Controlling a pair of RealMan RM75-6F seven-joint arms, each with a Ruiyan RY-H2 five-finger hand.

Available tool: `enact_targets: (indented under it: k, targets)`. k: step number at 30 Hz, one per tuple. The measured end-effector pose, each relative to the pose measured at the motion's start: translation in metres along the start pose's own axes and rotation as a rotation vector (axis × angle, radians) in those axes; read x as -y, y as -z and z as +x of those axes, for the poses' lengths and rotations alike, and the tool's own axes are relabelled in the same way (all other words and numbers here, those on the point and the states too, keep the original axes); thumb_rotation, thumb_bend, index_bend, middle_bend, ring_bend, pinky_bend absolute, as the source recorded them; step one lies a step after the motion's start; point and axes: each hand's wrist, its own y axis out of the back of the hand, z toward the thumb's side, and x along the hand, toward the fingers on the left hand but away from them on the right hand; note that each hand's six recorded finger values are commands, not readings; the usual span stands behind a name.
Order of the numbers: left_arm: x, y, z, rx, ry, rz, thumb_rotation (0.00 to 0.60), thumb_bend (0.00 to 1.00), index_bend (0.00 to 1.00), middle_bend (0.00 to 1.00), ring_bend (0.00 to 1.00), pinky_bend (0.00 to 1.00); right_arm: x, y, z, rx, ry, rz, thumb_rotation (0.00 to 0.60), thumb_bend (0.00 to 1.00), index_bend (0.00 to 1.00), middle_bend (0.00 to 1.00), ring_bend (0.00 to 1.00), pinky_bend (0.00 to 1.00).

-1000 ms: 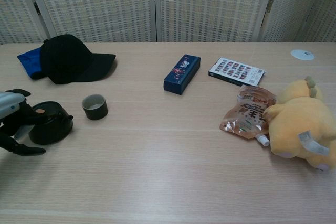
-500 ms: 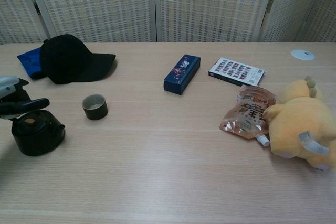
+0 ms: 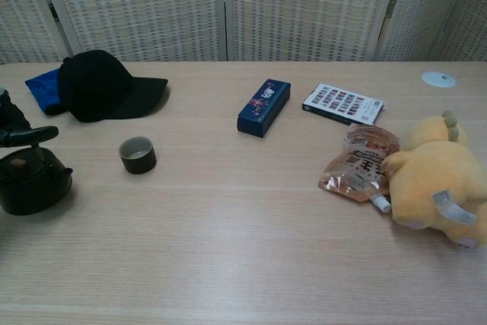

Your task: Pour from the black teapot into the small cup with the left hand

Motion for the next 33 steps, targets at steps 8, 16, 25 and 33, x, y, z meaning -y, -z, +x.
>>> enact_targets:
  k: [8, 16, 25, 33]
  targets:
    - [-0.019, 0.002, 0.001, -0.004, -0.074, 0.017, 0.259, 0.22, 1.0, 1.0, 1.0, 0.42, 0.0, 0.001, 0.002, 0.002, 0.004, -0.004, 0.6, 0.29, 0.03, 0.09, 0.0, 0.01]
    - [-0.029, 0.001, 0.005, -0.002, -0.102, 0.029, 0.26, 0.22, 1.0, 1.0, 1.0, 0.52, 0.0, 0.003, 0.004, 0.005, 0.007, -0.008, 0.6, 0.29, 0.03, 0.09, 0.0, 0.01]
    - [-0.037, -0.005, 0.014, 0.006, -0.127, 0.051, 0.283, 0.24, 1.0, 1.0, 1.0, 0.55, -0.001, 0.004, 0.006, 0.003, 0.01, -0.007, 0.6, 0.29, 0.03, 0.09, 0.0, 0.01]
    - [-0.042, -0.009, 0.023, 0.005, -0.137, 0.053, 0.253, 0.32, 1.0, 1.0, 1.0, 0.56, 0.0, 0.004, 0.007, 0.006, 0.009, -0.006, 0.6, 0.29, 0.03, 0.09, 0.0, 0.01]
